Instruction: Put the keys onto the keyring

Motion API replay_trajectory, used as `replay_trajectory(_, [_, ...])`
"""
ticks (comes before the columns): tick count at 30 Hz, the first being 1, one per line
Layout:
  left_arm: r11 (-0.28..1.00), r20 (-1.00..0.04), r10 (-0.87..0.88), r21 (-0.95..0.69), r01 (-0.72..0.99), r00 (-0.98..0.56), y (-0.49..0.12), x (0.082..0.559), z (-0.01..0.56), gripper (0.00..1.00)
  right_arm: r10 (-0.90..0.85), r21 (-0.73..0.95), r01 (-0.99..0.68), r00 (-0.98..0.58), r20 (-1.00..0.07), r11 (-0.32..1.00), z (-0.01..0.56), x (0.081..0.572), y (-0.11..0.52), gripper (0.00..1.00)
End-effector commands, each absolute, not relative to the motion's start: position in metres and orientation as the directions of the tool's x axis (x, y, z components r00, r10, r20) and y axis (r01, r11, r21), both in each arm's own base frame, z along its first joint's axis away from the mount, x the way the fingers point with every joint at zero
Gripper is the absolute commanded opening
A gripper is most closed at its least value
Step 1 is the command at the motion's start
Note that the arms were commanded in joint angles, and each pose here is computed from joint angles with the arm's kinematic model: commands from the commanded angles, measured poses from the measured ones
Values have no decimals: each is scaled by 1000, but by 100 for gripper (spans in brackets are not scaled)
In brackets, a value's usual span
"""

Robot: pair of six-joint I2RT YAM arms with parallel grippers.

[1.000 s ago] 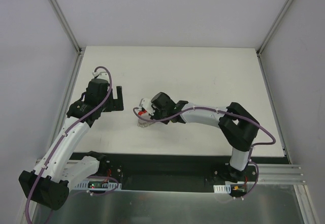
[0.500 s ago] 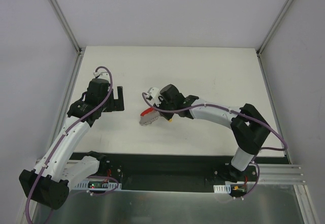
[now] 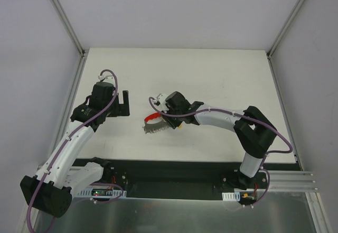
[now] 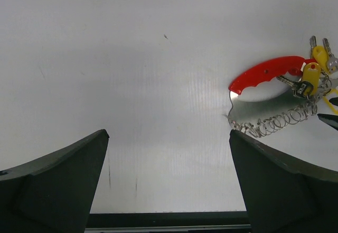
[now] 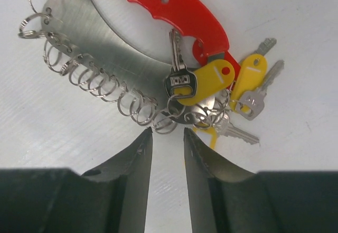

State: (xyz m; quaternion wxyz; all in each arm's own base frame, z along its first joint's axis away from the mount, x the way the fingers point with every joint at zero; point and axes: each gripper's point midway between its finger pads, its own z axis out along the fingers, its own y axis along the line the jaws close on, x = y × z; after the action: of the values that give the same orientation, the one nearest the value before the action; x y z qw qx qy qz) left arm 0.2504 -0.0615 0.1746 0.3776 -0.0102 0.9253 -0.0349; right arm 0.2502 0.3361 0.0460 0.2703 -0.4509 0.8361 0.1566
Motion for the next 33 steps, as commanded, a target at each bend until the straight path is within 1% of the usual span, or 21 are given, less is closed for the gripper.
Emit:
replay_trajectory(1, [997, -702, -42, -77, 18, -711, -62, 253, 174, 99, -625, -8, -803, -457, -632, 596, 66, 254, 330, 34])
replay_trajectory(6, [997, -703, -42, -79, 19, -710, -62, 253, 175, 99, -585, 21, -787, -475, -658, 616, 75, 250, 333, 34])
replay_trajectory(9, [997, -702, -43, -80, 19, -711, -63, 252, 175, 99, -570, -6, -767, -471, -673, 641, 75, 252, 333, 33])
replay_trajectory(14, [996, -700, -41, -81, 22, -713, -63, 252, 174, 99, -485, 24, -689, -535, -692, 724, 74, 258, 334, 33])
replay_trajectory(17, [996, -703, -42, -84, 24, -710, -64, 253, 175, 99, -421, 71, -646, -572, -704, 760, 72, 258, 339, 33])
replay_trajectory(19, [996, -702, -41, -84, 26, -711, -64, 252, 175, 99, -407, 74, -633, -578, -707, 771, 70, 258, 341, 33])
replay_trajectory(24, [996, -700, -42, -89, 29, -713, -65, 252, 175, 99, -439, 39, -658, -544, -715, 752, 69, 246, 354, 33])
replay_trajectory(29, [995, -703, -42, -92, 32, -710, -66, 252, 176, 99, -449, 4, -652, -527, -722, 758, 68, 248, 359, 31])
replay_trajectory(33, [995, -702, -41, -92, 33, -711, -66, 252, 176, 99, -471, -13, -657, -527, -707, 754, 61, 249, 362, 28])
